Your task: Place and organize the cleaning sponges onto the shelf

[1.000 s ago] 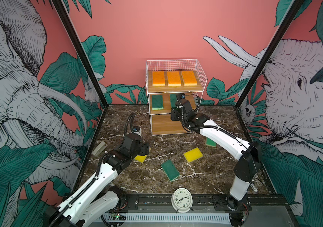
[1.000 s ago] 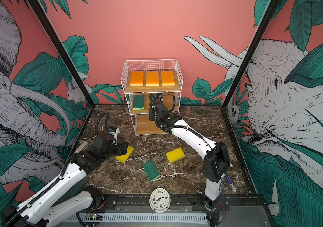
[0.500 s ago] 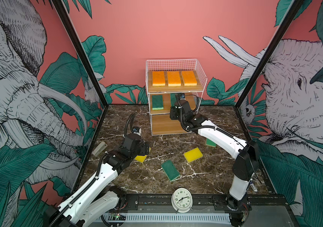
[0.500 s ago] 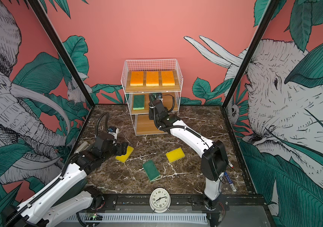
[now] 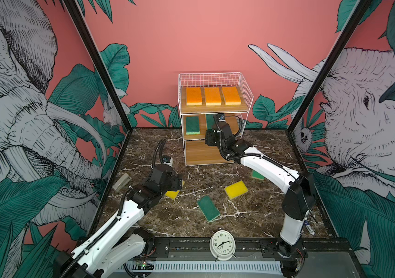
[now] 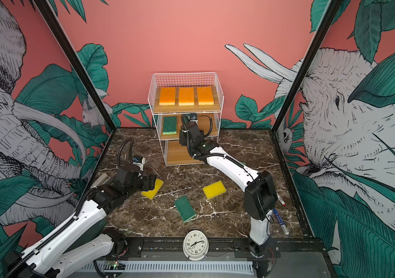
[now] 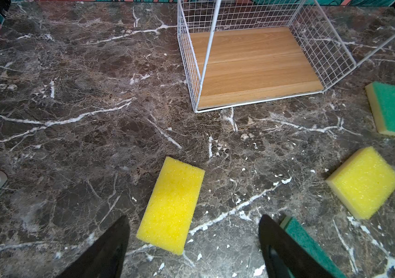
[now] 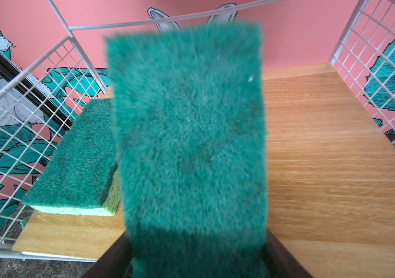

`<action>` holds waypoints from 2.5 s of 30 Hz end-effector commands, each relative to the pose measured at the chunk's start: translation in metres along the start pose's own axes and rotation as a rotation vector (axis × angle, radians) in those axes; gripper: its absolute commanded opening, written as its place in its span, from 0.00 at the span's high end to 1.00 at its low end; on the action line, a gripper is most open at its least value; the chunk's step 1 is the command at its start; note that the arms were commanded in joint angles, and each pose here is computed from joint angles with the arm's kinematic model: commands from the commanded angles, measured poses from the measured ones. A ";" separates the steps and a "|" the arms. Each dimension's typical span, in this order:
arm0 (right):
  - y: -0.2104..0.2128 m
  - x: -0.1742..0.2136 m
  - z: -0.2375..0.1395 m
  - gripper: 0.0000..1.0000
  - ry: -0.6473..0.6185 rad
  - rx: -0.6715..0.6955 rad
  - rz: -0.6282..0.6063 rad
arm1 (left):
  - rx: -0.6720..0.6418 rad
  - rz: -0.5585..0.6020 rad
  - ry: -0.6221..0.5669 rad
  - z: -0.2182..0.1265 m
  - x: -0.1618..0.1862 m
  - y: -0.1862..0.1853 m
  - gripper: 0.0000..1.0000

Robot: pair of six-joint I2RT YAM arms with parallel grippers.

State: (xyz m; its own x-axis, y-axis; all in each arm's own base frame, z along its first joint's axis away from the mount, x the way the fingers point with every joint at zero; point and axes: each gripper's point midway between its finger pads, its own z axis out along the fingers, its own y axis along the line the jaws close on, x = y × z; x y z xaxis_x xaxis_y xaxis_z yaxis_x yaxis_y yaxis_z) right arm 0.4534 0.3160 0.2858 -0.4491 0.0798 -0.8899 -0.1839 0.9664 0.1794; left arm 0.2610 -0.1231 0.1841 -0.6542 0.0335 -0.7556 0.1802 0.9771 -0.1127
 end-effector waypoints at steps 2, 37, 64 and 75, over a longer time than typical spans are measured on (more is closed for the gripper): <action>0.002 0.008 0.007 0.25 0.032 -0.006 0.020 | -0.006 -0.011 -0.010 -0.003 0.003 0.003 0.15; 0.010 -0.009 -0.063 0.15 -0.044 -0.175 0.037 | -0.003 -0.040 -0.021 -0.028 0.011 0.012 0.17; 0.010 0.001 -0.045 0.69 -0.028 -0.147 -0.021 | 0.064 -0.019 -0.087 -0.032 -0.010 -0.002 0.20; 0.011 -0.007 -0.030 0.69 -0.055 -0.125 -0.017 | 0.054 -0.013 -0.093 -0.032 -0.012 -0.001 0.20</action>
State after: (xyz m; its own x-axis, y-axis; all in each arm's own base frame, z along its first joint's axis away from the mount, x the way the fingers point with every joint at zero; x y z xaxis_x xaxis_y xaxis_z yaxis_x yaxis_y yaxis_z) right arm 0.4176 0.3159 0.2869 -0.4516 0.0446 -0.8911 -0.3030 0.9317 0.2002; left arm 0.2426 -0.1164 0.2040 -0.6102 0.0004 -0.7923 0.2058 0.9658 -0.1580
